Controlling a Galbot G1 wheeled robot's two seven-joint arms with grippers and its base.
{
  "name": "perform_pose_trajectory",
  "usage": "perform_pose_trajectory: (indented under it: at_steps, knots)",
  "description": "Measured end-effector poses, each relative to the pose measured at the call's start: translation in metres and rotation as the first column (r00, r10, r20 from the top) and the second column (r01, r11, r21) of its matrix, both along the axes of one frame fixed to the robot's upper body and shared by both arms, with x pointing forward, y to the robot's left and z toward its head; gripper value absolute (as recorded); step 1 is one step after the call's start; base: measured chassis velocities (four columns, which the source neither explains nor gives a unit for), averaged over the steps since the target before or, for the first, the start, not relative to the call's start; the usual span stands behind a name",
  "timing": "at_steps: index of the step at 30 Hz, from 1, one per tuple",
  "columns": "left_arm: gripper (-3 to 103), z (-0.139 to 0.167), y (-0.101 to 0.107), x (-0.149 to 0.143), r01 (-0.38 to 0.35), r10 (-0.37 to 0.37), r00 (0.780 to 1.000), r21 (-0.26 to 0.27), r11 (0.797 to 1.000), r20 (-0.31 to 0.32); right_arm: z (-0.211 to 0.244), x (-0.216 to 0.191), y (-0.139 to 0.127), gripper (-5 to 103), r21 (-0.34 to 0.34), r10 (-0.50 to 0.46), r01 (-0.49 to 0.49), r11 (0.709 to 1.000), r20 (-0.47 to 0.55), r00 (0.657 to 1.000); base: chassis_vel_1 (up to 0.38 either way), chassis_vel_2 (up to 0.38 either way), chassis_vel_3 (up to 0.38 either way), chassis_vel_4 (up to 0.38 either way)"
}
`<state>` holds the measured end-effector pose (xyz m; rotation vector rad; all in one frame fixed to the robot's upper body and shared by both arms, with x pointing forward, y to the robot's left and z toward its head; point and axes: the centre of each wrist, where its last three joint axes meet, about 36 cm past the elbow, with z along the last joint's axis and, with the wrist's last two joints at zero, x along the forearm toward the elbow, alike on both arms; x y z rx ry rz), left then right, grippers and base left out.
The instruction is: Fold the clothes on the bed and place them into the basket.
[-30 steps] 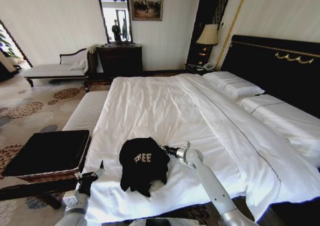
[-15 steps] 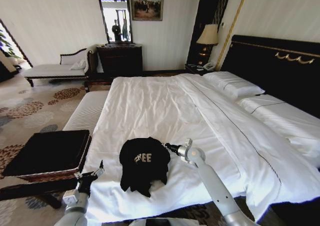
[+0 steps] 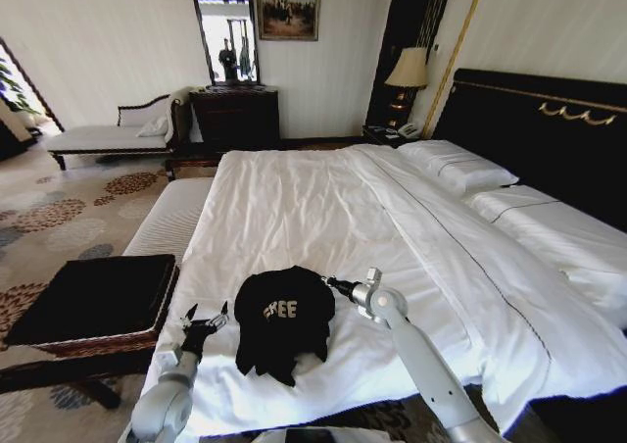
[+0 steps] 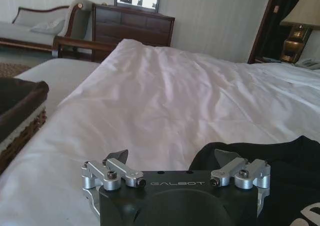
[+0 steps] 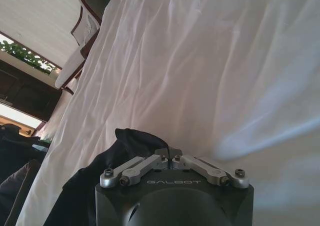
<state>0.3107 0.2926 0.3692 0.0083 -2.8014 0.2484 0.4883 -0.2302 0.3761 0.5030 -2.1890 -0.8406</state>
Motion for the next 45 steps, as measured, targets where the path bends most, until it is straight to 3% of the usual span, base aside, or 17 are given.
perform_pose_trajectory:
  at_steps: [9,12,17,26,30,34,42,44,45]
  knots:
    - [97,-0.021,0.001,0.024,-0.039,0.024,0.993,-0.137,0.990,-0.113,0.000,0.000,0.000,0,-0.025,0.002,-0.002,1.000,-0.009,1.000,0.000,0.000,0.000,0.000]
    - [88,-0.030,0.003,0.030,-0.071,0.043,0.989,-0.196,0.978,-0.143,-0.001,0.000,-0.004,0,-0.036,0.000,-0.001,0.999,-0.014,1.000,0.000,0.000,0.000,0.000]
    - [81,-0.035,-0.005,0.045,-0.061,0.027,0.989,-0.227,0.972,-0.148,0.001,0.001,-0.009,0,-0.034,-0.008,0.008,0.999,-0.013,1.000,0.000,0.000,0.000,0.000]
    - [76,-0.035,-0.027,0.076,-0.008,-0.028,0.989,-0.240,0.971,-0.143,0.002,-0.003,-0.022,0,-0.022,-0.041,0.040,0.999,-0.012,0.999,0.000,0.000,0.000,0.000]
    - [65,-0.041,-0.031,0.082,0.004,-0.045,0.985,-0.244,0.970,-0.164,0.003,-0.003,-0.021,0,-0.019,-0.043,0.043,0.999,-0.016,0.999,0.000,0.000,0.000,0.000]
    - [62,-0.044,-0.033,0.084,0.019,-0.062,0.983,-0.238,0.971,-0.173,0.004,-0.003,-0.020,0,-0.012,-0.047,0.047,0.999,-0.021,0.999,0.000,0.000,0.000,0.000]
    - [27,-0.042,-0.042,0.087,0.040,-0.082,0.982,-0.235,0.971,-0.173,0.003,-0.006,-0.022,0,-0.017,-0.052,0.052,0.999,-0.023,0.998,0.000,0.000,0.000,0.000]
    - [27,-0.042,-0.042,0.087,0.041,-0.082,0.982,-0.234,0.972,-0.172,0.003,-0.006,-0.022,0,-0.017,-0.052,0.051,0.999,-0.023,0.998,0.000,0.000,0.000,0.000]
    - [22,-0.041,-0.042,0.086,0.042,-0.083,0.982,-0.230,0.972,-0.171,0.004,-0.006,-0.022,0,-0.016,-0.051,0.051,0.999,-0.022,0.998,0.000,0.000,0.000,0.000]
